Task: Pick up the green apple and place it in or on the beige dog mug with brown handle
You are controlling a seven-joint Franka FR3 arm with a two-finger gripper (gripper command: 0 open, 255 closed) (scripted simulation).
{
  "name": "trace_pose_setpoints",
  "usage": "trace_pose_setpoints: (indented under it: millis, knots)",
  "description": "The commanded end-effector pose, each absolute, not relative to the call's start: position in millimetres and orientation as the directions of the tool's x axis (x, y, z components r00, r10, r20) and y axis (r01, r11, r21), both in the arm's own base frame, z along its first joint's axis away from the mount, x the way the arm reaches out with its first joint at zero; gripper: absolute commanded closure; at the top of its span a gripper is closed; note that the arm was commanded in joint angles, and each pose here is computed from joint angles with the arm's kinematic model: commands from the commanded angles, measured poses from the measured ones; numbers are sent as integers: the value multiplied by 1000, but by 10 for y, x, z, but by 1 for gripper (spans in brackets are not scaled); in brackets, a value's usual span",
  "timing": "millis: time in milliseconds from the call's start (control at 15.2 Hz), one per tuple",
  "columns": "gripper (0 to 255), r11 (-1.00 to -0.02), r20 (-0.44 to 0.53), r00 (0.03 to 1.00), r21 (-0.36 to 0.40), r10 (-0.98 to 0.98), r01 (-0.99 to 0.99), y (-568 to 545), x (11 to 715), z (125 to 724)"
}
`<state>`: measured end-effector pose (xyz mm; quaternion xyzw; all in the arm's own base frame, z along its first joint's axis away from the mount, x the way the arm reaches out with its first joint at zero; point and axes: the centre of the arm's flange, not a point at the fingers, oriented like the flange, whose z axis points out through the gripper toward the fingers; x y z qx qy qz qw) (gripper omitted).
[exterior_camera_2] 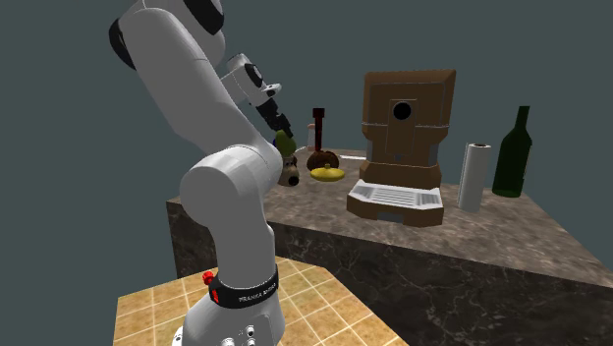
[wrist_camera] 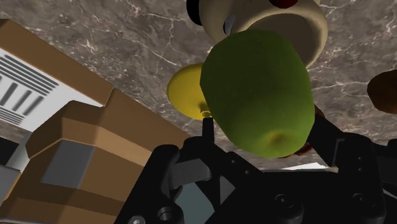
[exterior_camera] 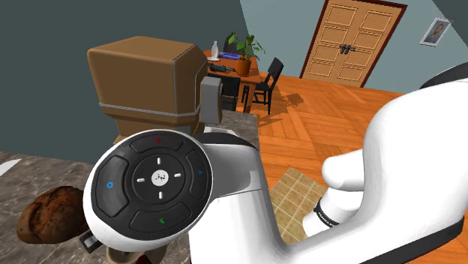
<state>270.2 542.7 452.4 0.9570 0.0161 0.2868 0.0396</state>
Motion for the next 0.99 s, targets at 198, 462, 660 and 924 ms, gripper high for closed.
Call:
trace_pose_setpoints:
  millis: [198,462,660,924]
  knots:
    - [0,-996,541,839,93,57,7,5436,2669,4463]
    - [0,-996,541,839,93,57,7,5443,2543,4691]
    - [0,-996,541,839,93,57,7,5461,2414,4889]
    - [0,-996,541,839,93,57,7,5461,2414,4889]
